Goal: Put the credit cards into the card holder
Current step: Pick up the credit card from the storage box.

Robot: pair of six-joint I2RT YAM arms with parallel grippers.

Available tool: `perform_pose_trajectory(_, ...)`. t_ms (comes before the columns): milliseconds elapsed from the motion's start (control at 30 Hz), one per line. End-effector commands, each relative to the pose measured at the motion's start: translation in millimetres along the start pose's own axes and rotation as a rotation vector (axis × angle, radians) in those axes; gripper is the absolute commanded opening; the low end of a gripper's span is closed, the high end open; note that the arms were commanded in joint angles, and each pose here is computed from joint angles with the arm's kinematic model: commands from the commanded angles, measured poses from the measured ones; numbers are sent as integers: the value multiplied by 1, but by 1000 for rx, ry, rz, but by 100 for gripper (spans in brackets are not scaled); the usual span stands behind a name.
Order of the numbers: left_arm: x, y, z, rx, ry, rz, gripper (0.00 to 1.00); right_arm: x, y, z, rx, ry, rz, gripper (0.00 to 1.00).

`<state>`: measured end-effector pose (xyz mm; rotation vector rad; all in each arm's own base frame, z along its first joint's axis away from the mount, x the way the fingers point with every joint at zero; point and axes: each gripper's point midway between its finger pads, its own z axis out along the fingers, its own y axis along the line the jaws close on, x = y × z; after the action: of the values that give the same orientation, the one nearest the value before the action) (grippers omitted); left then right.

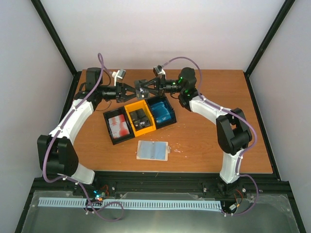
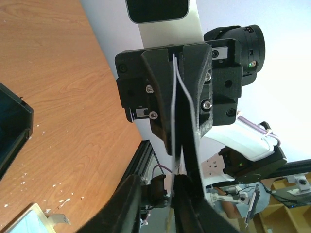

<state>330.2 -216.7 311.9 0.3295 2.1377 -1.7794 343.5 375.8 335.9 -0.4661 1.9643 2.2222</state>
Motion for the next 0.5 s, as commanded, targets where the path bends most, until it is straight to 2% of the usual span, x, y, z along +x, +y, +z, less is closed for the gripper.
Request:
perform_pose_trajectory(0,12,0,14,26,38,-42,16,1,33,17,-22,-25,-107,3)
perform_pose_trajectory(100,7,-5,11,46,11,-35,1,1,30,14,-19,-41,-96,3)
perform_pose_trajectory(300,-2,-6,-6,31,-43,-50,1,-5,16,-4,2,-100,-63,8)
perform_pose_trajectory(467,-10,-10,-18,26,-80,-68,1,-7,11,-11,5,-125,-40,8)
